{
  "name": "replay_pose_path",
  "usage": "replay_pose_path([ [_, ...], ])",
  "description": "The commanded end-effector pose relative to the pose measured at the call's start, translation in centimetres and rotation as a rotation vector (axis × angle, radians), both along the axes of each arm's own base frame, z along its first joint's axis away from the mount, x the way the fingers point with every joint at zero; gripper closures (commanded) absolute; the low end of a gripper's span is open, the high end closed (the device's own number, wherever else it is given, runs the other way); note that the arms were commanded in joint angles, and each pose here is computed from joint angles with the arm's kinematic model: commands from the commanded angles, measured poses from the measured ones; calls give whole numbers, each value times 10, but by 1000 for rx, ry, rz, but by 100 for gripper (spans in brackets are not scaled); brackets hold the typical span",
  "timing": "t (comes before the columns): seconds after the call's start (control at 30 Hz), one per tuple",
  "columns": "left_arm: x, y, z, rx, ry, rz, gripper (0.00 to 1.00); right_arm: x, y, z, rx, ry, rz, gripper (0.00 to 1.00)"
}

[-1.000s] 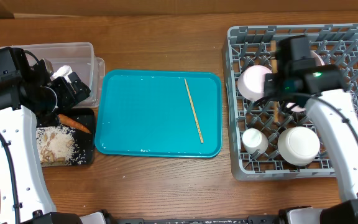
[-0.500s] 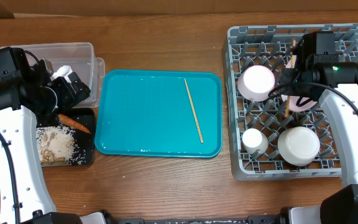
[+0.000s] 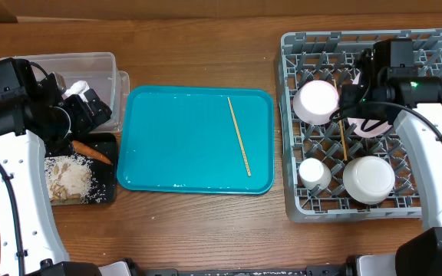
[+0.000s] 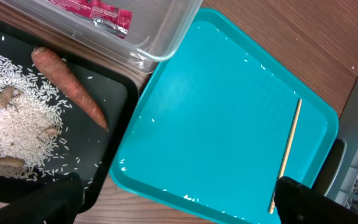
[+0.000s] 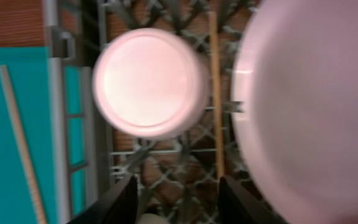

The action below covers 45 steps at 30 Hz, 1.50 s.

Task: Sort waste into correct bins and load items into the dishwasher
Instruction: 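Carry the chopstick to the rack and drop it beside the plate, then return the right gripper to the teal tray and grasp the second chopstick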

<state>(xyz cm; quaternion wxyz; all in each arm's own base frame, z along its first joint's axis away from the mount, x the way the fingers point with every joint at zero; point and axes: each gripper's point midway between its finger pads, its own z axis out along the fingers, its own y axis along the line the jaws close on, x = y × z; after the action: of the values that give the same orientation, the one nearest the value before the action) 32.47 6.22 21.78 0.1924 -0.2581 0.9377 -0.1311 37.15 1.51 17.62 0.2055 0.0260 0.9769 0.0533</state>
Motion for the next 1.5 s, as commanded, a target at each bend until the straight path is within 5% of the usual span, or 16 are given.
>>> replay_pose_path([
  [0.0, 2, 3, 5, 13, -16, 0, 0, -4, 54, 9, 228, -5, 136, 57],
  [0.23, 2, 3, 5, 13, -16, 0, 0, -17, 124, 15, 288, -13, 324, 57],
  [0.53, 2, 3, 5, 13, -16, 0, 0, -15, 168, -4, 136, -23, 256, 57],
  [1.07, 2, 3, 5, 13, -16, 0, 0, -18, 227, -122, -3, 150, 313, 54],
  [1.47, 2, 3, 5, 13, -16, 1, 0, -19, 234, -163, -3, 214, 279, 55],
])
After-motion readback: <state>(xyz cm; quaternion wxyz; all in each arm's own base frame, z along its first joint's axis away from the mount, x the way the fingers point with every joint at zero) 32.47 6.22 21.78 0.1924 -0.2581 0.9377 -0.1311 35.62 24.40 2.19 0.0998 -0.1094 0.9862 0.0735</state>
